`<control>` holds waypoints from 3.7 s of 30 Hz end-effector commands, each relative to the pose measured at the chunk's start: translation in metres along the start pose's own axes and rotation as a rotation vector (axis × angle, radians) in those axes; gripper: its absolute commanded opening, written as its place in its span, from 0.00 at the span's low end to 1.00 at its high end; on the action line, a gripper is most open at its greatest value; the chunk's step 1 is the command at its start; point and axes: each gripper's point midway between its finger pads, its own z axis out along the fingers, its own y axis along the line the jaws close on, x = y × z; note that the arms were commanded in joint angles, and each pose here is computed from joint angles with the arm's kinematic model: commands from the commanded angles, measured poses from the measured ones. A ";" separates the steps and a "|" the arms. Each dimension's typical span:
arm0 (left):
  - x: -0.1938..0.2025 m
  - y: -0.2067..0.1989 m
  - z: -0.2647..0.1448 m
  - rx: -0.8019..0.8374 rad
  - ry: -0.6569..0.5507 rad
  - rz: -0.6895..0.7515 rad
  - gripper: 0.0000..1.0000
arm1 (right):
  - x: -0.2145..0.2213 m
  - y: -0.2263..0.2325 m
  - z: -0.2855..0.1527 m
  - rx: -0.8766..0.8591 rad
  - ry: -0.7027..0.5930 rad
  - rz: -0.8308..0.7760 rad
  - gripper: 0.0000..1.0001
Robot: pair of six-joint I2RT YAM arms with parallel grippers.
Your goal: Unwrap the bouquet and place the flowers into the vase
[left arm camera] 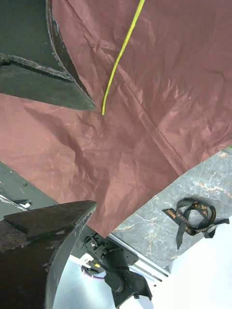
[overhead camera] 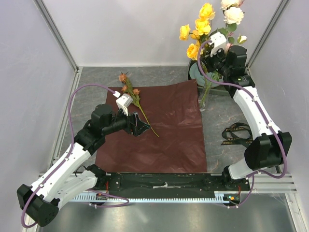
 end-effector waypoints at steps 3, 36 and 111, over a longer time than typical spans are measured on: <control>-0.005 -0.001 -0.001 0.018 -0.017 0.057 0.82 | 0.001 0.009 0.009 -0.068 -0.018 -0.018 0.04; -0.003 -0.002 0.002 0.028 -0.006 0.047 0.82 | 0.020 -0.006 -0.008 0.091 0.047 0.069 0.58; 0.021 0.168 0.086 -0.375 -0.182 -0.868 0.64 | 0.131 0.169 -0.191 -0.090 0.284 0.730 0.98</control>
